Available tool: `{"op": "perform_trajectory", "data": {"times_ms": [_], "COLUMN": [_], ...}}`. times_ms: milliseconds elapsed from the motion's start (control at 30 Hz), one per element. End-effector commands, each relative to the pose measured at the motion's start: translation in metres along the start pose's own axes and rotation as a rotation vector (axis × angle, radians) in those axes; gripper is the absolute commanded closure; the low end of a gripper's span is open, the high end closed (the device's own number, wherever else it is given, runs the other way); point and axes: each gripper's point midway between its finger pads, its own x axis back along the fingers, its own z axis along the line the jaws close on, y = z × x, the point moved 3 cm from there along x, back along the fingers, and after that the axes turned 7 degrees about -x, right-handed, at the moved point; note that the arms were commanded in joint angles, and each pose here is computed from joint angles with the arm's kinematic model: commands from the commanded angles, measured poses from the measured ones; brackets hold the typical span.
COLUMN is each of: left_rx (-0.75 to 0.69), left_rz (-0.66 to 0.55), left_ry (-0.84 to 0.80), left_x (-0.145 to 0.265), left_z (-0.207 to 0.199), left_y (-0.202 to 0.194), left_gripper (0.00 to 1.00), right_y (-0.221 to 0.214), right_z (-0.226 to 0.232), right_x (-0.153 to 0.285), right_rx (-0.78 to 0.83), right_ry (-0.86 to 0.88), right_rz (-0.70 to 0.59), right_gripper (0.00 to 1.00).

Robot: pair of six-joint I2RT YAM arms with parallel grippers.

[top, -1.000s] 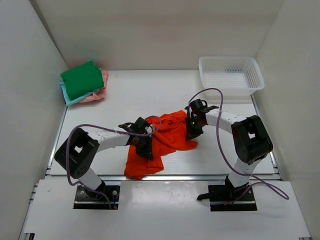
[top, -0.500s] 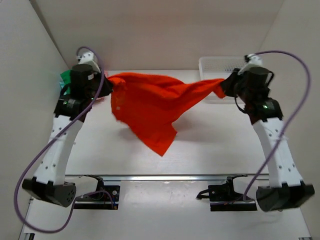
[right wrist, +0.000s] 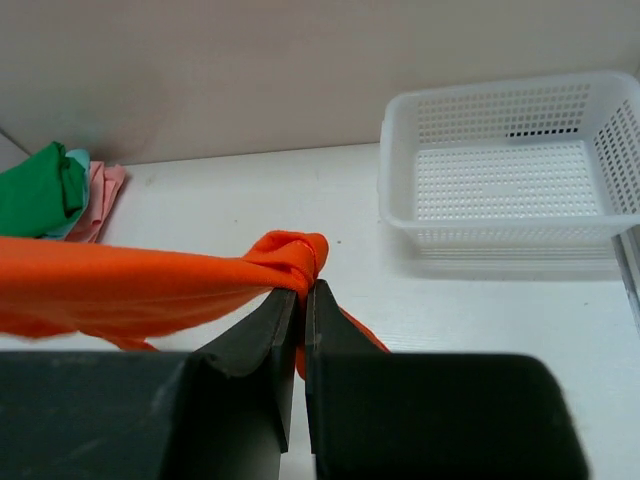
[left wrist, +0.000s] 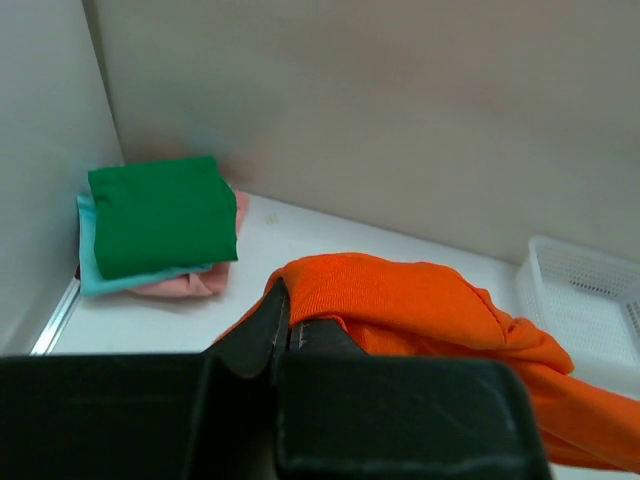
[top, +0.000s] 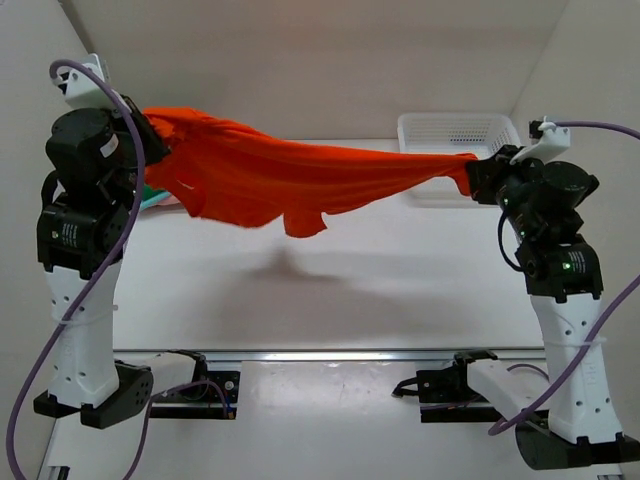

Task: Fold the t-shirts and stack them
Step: Flatten out the tshirt

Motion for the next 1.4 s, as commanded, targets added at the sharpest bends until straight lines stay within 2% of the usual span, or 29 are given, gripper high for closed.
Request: {"op": "perform_trajectory", "data": {"times_ms": [0, 67, 133, 167, 200, 233, 267, 300, 333, 400, 467, 500, 533, 567, 600, 633, 667, 700, 767, 800, 867, 900, 967, 1000, 1100, 1367], "left_rx": [-0.033, -0.028, -0.007, 0.013, 0.023, 0.032, 0.040, 0.084, 0.124, 0.192, 0.133, 0.064, 0.019, 0.004, 0.000, 0.005, 0.015, 0.019, 0.010, 0.022, 0.013, 0.032, 0.036, 0.062, 0.077, 0.039], "left_rz": [0.066, 0.137, 0.255, 0.238, 0.317, 0.281, 0.308, 0.383, 0.433, 0.532, 0.655, 0.625, 0.670, 0.747, 0.717, 0.760, 0.846, 0.830, 0.941, 0.943, 1.008, 0.968, 0.991, 0.969, 1.023, 0.978], "left_ry": [-0.001, -0.034, -0.076, -0.096, -0.077, -0.065, -0.059, -0.037, -0.068, -0.128, -0.156, -0.180, -0.185, -0.180, -0.199, -0.198, -0.182, -0.196, -0.172, -0.184, -0.187, -0.192, -0.226, -0.243, -0.246, -0.114], "left_x": [-0.049, -0.088, -0.154, -0.166, -0.202, -0.215, -0.244, -0.270, -0.285, -0.287, -0.276, -0.260, -0.239, -0.226, -0.205, -0.180, -0.161, -0.141, -0.091, -0.064, -0.034, -0.027, 0.003, 0.007, 0.020, -0.024], "left_z": [-0.009, -0.024, -0.043, -0.047, -0.051, -0.051, -0.051, -0.049, -0.048, -0.045, -0.047, -0.053, -0.051, -0.046, -0.047, -0.041, -0.030, -0.029, -0.018, -0.018, -0.018, -0.022, -0.034, -0.043, -0.051, -0.041], "left_y": [-0.014, -0.037, -0.081, -0.074, -0.107, -0.098, -0.112, -0.146, -0.165, -0.189, -0.229, -0.216, -0.229, -0.263, -0.249, -0.266, -0.301, -0.295, -0.342, -0.347, -0.376, -0.373, -0.398, -0.398, -0.427, -0.444], "left_gripper": [1.00, 1.00, 1.00, 1.00, 1.00, 0.96, 0.92, 0.77, 0.31, 0.31, 0.28, 0.30, 0.30, 0.29, 0.24, 0.22, 0.21, 0.20, 0.21, 0.19, 0.17, 0.14, 0.15, 0.16, 0.17, 0.18], "right_y": [-0.004, -0.023, -0.037, -0.050, -0.059, -0.073, -0.090, -0.101, -0.119, -0.138, -0.157, -0.169, -0.169, -0.176, -0.185, -0.186, -0.194, -0.200, -0.209, -0.210, -0.214, -0.216, -0.218, -0.221, -0.220, -0.226], "right_z": [-0.003, -0.004, 0.007, 0.008, 0.011, 0.018, 0.013, 0.015, 0.014, 0.014, 0.006, -0.001, -0.004, -0.014, -0.016, -0.021, -0.023, -0.028, -0.033, -0.031, -0.031, -0.030, -0.029, -0.030, -0.029, -0.028], "right_x": [0.001, -0.008, -0.019, -0.027, -0.032, -0.038, -0.047, -0.049, -0.053, -0.057, -0.058, -0.057, -0.057, -0.057, -0.057, -0.057, -0.057, -0.057, -0.059, -0.058, -0.058, -0.057, -0.055, -0.053, -0.051, -0.040], "right_rx": [-0.027, -0.046, -0.058, -0.053, -0.048, -0.046, -0.051, -0.060, -0.065, -0.063, -0.060, -0.061, -0.083, -0.097, -0.104, -0.114, -0.099, -0.099, -0.089, -0.088, -0.086, -0.079, -0.081, -0.078, -0.074, -0.080], "right_ry": [0.022, 0.034, 0.052, 0.051, 0.045, 0.064, 0.047, 0.064, 0.059, 0.045, 0.006, -0.005, 0.000, -0.022, -0.013, -0.023, -0.019, -0.029, -0.041, -0.026, -0.023, -0.023, -0.017, -0.017, -0.012, 0.004], "right_rz": [-0.012, 0.032, 0.052, 0.080, 0.094, 0.132, 0.183, 0.232, 0.295, 0.366, 0.414, 0.451, 0.440, 0.451, 0.470, 0.471, 0.489, 0.503, 0.524, 0.530, 0.538, 0.539, 0.547, 0.560, 0.550, 0.566], "right_gripper": [1.00, 1.00, 1.00, 1.00, 1.00, 1.00, 1.00, 1.00, 1.00, 1.00, 1.00, 1.00, 1.00, 1.00, 1.00, 1.00, 1.00, 1.00, 1.00, 1.00, 1.00, 1.00, 1.00, 1.00, 1.00, 1.00]}}
